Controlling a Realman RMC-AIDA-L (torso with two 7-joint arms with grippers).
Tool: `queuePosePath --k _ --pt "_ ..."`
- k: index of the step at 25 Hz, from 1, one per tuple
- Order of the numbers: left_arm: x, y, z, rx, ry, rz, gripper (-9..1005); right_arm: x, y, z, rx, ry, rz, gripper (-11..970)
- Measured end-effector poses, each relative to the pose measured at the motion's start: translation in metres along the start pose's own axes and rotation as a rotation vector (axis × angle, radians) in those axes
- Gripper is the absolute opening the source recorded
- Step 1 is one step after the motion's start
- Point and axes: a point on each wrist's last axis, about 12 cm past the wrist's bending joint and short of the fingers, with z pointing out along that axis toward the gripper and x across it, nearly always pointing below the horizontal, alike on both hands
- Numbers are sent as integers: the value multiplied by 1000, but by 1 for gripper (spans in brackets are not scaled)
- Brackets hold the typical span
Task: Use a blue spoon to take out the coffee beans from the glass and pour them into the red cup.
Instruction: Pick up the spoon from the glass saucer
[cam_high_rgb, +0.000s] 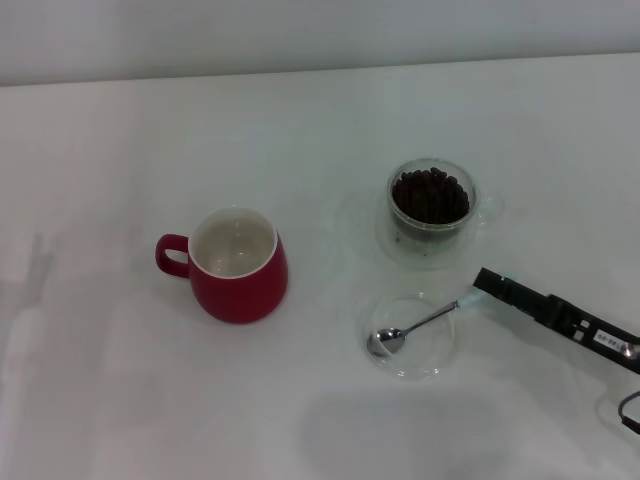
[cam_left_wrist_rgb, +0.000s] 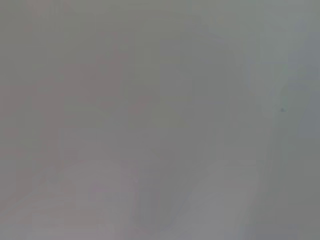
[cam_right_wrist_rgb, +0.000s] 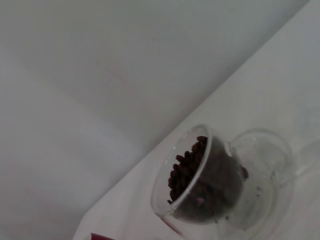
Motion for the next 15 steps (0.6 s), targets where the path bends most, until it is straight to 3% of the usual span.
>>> queuePosePath --k 13,15 --pt "1 1 -2 -5 3 1 846 -3 1 8 -1 25 -9 770" --pt "1 1 -2 -5 3 1 846 -3 1 8 0 25 -9 682"
